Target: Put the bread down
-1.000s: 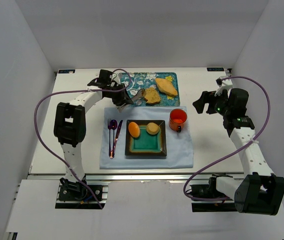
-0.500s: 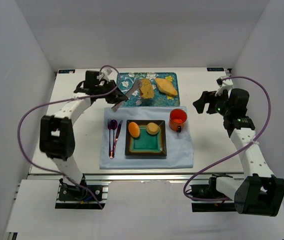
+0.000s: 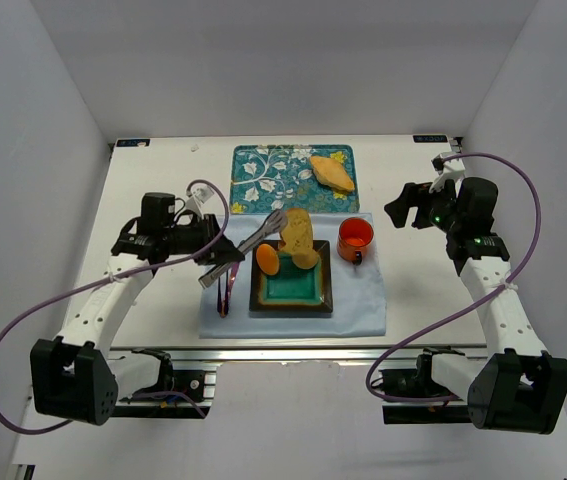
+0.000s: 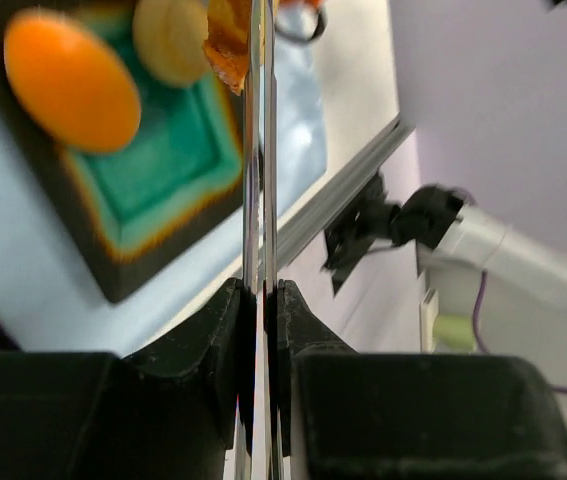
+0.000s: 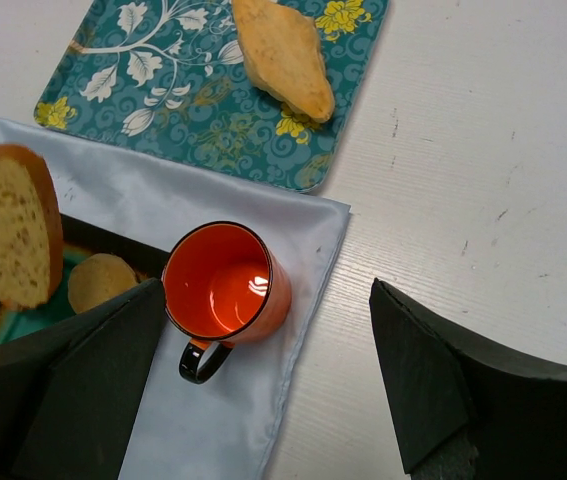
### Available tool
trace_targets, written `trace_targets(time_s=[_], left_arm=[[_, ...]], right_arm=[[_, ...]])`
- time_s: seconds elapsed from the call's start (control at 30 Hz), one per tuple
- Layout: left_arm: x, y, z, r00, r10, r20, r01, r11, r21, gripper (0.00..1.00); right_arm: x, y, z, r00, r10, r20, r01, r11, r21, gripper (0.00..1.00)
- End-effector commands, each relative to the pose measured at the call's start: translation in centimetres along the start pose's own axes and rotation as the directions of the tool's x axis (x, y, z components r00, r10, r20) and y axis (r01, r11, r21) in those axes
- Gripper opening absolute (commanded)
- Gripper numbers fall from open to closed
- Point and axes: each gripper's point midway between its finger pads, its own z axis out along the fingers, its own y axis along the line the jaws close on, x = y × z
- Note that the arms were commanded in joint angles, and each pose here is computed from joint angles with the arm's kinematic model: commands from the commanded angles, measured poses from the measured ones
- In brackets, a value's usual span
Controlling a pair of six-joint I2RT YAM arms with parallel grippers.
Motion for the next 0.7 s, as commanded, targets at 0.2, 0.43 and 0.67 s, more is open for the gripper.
trace_targets(time_s=[0.2,0.43,0.67], left_arm=[[6.9,1.9,-1.2,0.985,0.01,-0.17,-0.011,1.0,-0.006,0.0],[8.7,4.0,-0.6,0.969,-0.008,-0.246,-0.013,0.996,-0.084,0.27],[6.3,2.3,-0.8,0.977,0.052,-0.208,-0.068,0.995,-0.068,0.52]], right_arm=[[-0.8,0.7,-0.3,1.0,0.006,0.025,-0.006,0.999,-0.035,0.89],[-1.1,0.9,-0.5,1.0,0.0,0.029,0.001,0.999,-0.039,0.89],[-1.0,0.9,-0.6,1.0,-0.005,0.029,0.006,0.999,-0.038,0.89]])
